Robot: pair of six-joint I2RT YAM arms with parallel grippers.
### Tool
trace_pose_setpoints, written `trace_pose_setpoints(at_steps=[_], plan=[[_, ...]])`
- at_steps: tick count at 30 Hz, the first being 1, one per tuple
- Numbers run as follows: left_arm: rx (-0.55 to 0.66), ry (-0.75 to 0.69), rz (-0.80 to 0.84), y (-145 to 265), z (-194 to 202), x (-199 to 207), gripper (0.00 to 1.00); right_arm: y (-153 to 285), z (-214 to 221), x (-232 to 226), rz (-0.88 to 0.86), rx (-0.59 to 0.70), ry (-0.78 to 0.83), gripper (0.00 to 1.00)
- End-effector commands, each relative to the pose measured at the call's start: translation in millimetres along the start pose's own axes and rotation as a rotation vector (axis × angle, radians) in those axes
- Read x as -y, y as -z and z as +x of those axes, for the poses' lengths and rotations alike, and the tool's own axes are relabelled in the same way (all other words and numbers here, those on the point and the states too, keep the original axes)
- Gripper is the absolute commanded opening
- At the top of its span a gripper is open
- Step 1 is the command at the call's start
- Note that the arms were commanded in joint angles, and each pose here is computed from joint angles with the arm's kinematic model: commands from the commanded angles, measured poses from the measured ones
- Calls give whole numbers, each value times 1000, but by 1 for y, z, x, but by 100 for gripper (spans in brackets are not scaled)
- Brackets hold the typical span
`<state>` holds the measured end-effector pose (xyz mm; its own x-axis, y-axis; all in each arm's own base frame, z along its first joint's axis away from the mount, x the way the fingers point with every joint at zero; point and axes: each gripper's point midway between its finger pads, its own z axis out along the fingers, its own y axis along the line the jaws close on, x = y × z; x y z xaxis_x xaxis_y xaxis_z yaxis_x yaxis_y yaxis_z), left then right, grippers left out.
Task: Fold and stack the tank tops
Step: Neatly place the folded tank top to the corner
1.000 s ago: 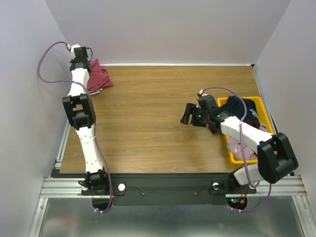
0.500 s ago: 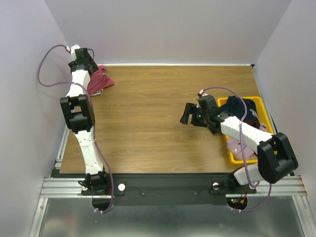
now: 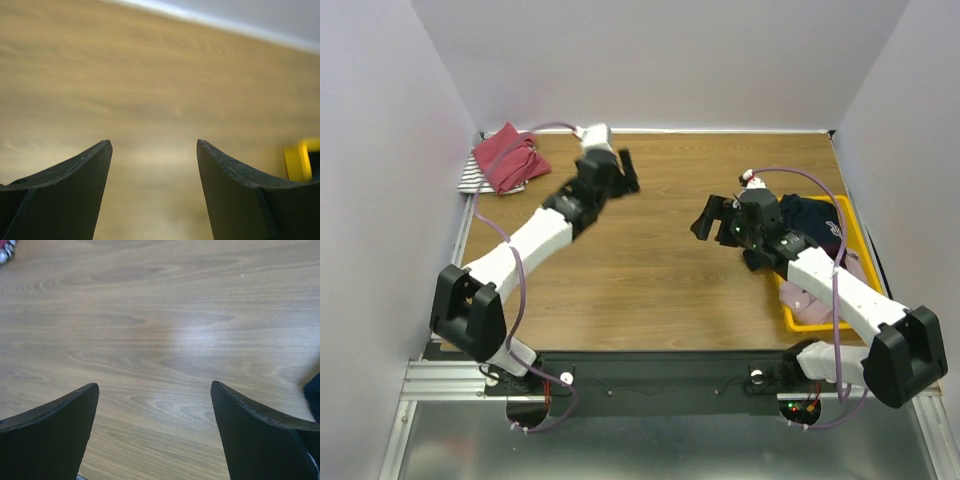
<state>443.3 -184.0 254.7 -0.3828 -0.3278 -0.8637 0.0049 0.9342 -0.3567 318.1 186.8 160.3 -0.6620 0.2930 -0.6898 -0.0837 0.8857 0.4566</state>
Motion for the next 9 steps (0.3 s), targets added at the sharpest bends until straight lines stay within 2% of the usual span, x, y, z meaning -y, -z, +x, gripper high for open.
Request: trace_pose_setpoints(at_steps=[1,5,9], plan=[[-75,-19,88,44,77,40,80,22,-45,-7,17,158,-8,100],[-118,-11,150,75,109,51,80,29,-45,1,42,180,-11,100],[-104,0,206,95,99,56,80,31,-47,6,67,202,-28,100]])
